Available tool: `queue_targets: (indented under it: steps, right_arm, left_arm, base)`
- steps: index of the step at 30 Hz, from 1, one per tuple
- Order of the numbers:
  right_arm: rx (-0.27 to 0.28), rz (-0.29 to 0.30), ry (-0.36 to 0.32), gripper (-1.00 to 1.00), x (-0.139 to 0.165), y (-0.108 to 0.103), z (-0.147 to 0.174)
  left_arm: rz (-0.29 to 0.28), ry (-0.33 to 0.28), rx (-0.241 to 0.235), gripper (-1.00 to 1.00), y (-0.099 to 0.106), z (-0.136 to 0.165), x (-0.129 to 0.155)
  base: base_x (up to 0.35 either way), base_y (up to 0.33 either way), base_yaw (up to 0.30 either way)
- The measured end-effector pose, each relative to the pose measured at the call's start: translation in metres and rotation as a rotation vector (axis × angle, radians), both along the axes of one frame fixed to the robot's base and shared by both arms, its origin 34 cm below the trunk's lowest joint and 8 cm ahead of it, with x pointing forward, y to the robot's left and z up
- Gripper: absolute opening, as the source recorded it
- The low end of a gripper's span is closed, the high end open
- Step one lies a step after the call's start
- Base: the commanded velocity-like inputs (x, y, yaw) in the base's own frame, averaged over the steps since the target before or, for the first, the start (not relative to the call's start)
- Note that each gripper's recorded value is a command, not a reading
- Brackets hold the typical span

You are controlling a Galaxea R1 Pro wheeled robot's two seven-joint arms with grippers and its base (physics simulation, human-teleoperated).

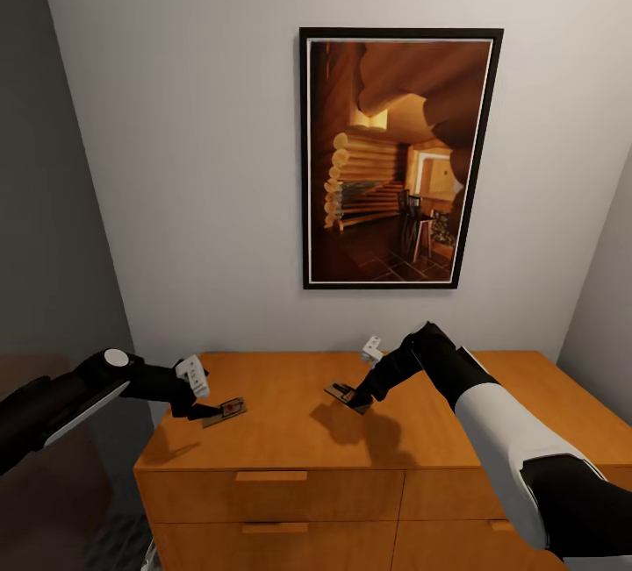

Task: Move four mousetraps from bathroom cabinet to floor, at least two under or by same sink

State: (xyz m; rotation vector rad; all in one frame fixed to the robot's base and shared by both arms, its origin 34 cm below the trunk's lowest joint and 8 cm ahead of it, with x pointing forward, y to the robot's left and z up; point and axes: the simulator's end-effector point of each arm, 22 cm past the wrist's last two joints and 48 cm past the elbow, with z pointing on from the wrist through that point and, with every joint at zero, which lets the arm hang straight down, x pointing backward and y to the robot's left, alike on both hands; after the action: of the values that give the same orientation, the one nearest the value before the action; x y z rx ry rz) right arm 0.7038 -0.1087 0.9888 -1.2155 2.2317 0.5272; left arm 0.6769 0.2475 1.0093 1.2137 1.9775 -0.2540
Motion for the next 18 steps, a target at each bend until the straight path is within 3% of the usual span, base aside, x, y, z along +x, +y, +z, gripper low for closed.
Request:
queue_targets:
  steps: [18]
  right_arm:
    - [0.0, 0.0, 0.0, -1.0, 0.0, 0.0, -0.0001]
  left_arm:
    - [-0.002, 0.0, -0.002, 1.0, -0.0006, 0.0005, -0.0003]
  base:
    - [0.047, 0.0, 0.0]
